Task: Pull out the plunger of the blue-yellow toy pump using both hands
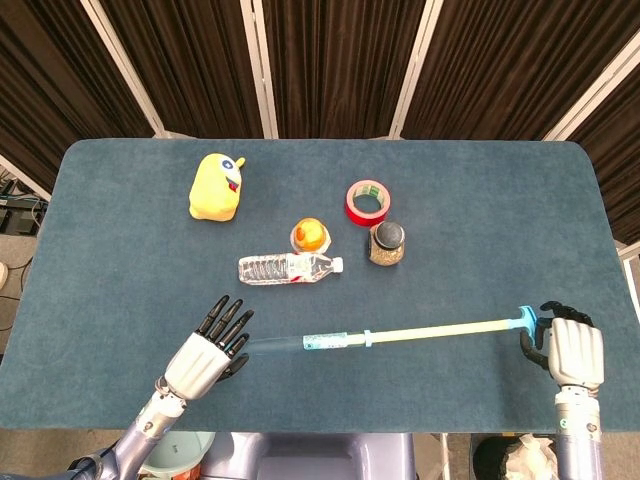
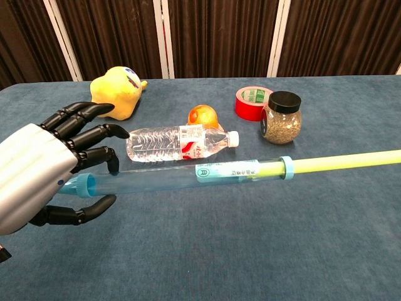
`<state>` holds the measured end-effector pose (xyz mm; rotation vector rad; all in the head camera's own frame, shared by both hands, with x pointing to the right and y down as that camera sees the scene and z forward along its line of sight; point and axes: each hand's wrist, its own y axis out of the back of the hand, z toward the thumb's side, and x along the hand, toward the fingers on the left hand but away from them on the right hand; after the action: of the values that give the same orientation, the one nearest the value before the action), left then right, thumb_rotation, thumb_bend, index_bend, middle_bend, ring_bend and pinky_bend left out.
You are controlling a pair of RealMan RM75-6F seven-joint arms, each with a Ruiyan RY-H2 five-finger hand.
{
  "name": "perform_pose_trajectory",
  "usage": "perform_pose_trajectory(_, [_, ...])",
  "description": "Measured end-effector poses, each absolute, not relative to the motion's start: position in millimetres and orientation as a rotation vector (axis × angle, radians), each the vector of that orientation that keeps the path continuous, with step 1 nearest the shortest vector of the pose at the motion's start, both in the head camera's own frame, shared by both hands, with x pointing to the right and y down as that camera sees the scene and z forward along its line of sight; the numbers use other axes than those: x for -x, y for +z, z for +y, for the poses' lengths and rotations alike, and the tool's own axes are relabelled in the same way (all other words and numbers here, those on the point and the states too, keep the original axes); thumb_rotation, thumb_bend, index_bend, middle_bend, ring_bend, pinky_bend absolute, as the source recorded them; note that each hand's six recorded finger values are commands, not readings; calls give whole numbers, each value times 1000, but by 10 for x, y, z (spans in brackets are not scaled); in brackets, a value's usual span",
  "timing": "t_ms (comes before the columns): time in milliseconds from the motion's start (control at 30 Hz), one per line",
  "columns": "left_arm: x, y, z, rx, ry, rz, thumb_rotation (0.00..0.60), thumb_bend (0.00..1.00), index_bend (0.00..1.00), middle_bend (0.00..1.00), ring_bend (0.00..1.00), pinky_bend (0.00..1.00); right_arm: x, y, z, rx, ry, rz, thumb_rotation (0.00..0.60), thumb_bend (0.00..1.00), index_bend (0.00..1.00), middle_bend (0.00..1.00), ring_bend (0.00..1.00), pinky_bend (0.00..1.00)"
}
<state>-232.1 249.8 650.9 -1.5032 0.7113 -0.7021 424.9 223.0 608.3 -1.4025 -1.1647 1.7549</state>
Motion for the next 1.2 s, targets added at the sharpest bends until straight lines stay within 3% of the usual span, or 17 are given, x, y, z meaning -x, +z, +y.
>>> perform_pose_trajectory(500, [2426, 6295, 2600, 1495, -636, 759, 600, 624, 732, 226, 59, 98, -4490, 5995, 2079, 1379, 1792, -1207, 600, 417, 843, 343, 304, 304])
perform_pose_trajectory(1200, [2548, 6235, 2654, 1476, -633, 757, 600, 623, 732, 226, 60, 98, -4759, 5940, 1895, 1309, 1847, -1264, 600, 414, 843, 350, 309, 304])
